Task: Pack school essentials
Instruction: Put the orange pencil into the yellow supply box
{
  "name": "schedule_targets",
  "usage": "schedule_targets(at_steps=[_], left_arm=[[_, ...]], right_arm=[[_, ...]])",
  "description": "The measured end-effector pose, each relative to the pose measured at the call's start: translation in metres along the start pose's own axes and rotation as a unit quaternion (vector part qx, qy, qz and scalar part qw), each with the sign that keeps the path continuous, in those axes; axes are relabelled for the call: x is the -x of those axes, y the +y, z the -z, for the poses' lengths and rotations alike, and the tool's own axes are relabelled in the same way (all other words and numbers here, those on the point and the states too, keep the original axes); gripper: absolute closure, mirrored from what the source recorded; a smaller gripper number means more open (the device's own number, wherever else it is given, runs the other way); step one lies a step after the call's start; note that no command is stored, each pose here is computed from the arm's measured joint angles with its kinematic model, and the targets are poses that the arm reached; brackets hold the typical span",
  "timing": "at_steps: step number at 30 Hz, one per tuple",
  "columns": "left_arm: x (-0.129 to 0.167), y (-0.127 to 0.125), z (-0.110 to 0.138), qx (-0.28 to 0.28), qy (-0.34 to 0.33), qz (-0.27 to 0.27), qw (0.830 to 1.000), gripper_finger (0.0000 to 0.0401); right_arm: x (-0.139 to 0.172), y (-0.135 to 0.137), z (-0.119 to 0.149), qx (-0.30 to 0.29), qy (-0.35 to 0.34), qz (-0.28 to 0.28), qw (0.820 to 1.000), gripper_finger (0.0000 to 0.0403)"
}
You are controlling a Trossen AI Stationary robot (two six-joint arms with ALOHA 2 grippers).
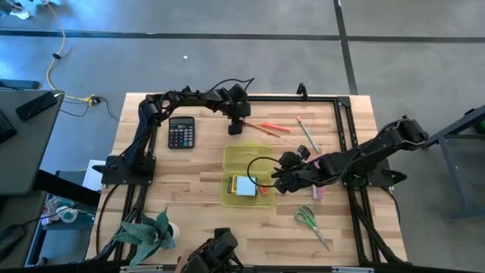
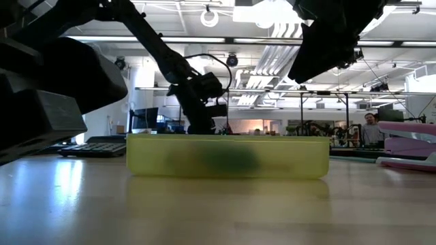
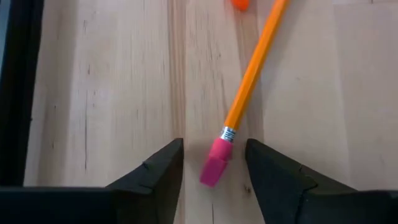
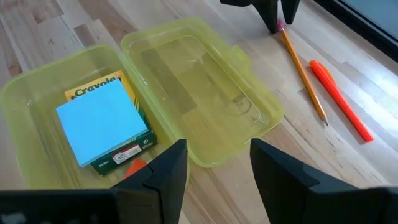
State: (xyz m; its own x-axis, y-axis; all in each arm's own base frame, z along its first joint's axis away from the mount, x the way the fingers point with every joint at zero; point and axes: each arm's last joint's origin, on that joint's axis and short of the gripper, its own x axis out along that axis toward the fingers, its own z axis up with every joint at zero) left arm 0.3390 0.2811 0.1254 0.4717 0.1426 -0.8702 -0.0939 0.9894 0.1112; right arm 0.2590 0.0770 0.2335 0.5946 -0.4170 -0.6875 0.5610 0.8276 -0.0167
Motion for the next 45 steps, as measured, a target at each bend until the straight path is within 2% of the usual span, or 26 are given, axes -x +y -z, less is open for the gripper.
schedule_targets(at_steps=[5, 16, 31, 39, 45], left_arm=[[-0.001, -0.004, 0.000, -0.017, 0.009, 0.005, 1.000, 0.0274], [-0.001, -0.012, -0.004, -0.039, 0.031, -0.005, 0.999, 0.0389], [0.001, -0.020, -0.008, -0.025, 0.041, -0.011, 0.999, 0.0387], [0.029, -0.031, -0.011, -0.015, 0.064, 0.016, 0.998, 0.0387], [0.047, -0.049, -0.028, -0.017, 0.047, 0.016, 0.999, 0.0387]], right_arm=[[0.000, 0.000, 0.000, 0.000, 0.000, 0.000, 1.000, 0.0238], [0.000, 0.000, 0.000, -0.001, 0.000, 0.000, 1.000, 0.0238], [0.000, 0.000, 0.000, -0.001, 0.005, -0.006, 1.000, 0.0238], [0.013, -0.002, -0.002, -0.019, 0.004, -0.034, 0.999, 0.0238], [0.024, 0.001, 0.000, -0.017, -0.014, -0.046, 0.999, 0.0238]])
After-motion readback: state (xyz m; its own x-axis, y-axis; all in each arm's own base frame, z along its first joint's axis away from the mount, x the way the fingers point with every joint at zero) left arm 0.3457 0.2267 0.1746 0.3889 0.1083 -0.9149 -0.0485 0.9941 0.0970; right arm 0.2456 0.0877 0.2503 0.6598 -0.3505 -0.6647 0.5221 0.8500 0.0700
